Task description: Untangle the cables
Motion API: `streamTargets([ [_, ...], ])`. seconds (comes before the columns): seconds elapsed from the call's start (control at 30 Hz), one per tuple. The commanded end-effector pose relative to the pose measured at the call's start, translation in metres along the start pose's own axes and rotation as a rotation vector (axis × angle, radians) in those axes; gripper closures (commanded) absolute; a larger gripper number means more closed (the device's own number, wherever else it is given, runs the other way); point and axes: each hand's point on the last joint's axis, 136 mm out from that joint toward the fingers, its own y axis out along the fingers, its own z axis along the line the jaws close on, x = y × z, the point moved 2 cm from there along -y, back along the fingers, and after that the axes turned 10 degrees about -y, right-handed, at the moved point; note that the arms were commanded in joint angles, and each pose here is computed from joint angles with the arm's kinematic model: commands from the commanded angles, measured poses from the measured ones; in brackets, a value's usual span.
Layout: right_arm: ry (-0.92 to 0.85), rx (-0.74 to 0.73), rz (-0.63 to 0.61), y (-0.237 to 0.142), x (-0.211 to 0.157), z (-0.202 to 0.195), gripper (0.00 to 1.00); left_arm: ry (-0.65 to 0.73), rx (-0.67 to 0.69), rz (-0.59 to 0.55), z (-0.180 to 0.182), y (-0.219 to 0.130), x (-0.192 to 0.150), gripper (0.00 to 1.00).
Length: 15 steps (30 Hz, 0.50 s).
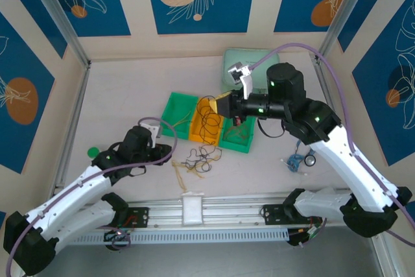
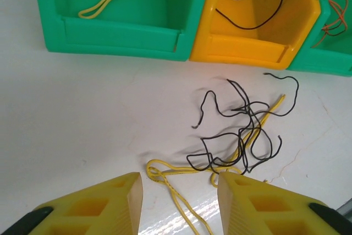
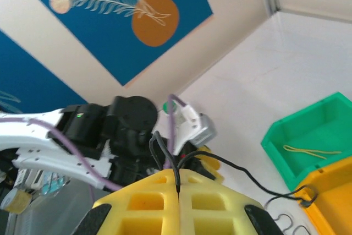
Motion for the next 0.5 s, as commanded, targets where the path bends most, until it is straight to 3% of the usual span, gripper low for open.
streamTargets([
  [0.0,0.034,-0.003,0.001,0.006,0.005,-0.015,1.00,0.008,0.014,-0.023,-0.001,-0.011,0.006,0.59],
  [0.47,0.152,-0.119,0.108,0.070,-0.028,-0.118,1.00,0.026,0.042,-0.026,0.005,-0.011,0.006,0.58],
])
